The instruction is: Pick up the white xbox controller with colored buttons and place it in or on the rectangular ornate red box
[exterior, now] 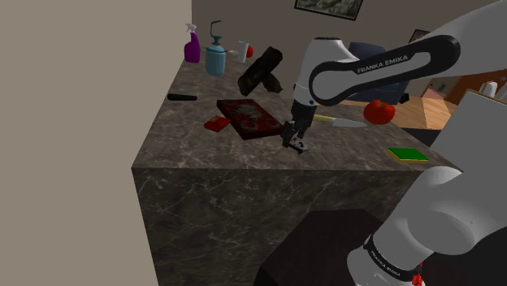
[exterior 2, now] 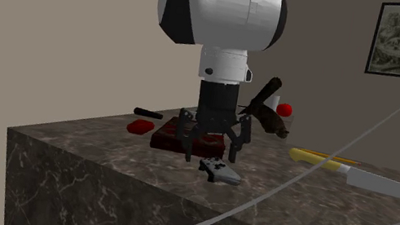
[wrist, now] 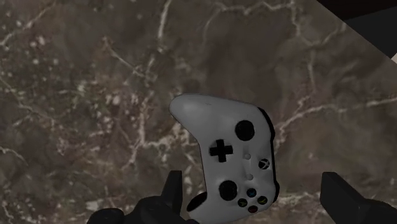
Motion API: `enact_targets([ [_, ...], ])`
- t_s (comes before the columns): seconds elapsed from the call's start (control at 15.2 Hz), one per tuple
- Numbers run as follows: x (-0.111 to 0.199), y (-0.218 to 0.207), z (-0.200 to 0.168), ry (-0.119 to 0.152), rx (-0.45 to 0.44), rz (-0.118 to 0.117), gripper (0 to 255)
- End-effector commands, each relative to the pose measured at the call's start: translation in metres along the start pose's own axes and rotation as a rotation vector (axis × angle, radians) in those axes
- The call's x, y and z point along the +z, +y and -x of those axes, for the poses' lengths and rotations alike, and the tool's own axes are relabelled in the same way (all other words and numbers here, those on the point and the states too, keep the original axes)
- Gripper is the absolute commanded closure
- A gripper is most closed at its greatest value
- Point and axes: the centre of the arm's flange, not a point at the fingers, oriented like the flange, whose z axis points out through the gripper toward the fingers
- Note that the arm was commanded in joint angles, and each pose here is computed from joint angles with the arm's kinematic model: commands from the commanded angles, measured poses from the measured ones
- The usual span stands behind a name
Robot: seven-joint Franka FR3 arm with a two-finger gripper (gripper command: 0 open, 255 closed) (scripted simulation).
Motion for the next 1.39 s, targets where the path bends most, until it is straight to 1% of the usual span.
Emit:
enact_targets([
  [0.0, 0.002, 0.000, 0.000, 0.000, 0.000, 0.000, 0],
  [0.33, 0.002, 0.000, 0.000, 0.000, 0.000, 0.000, 0],
  [0.4, 0.002, 0.000, 0.000, 0.000, 0.000, 0.000, 255],
  [0.99, 0.002, 0.000, 0.000, 0.000, 0.000, 0.000, 255],
  [1.32, -0.024, 0.002, 0.000, 0.000, 0.000, 0.000, 255],
])
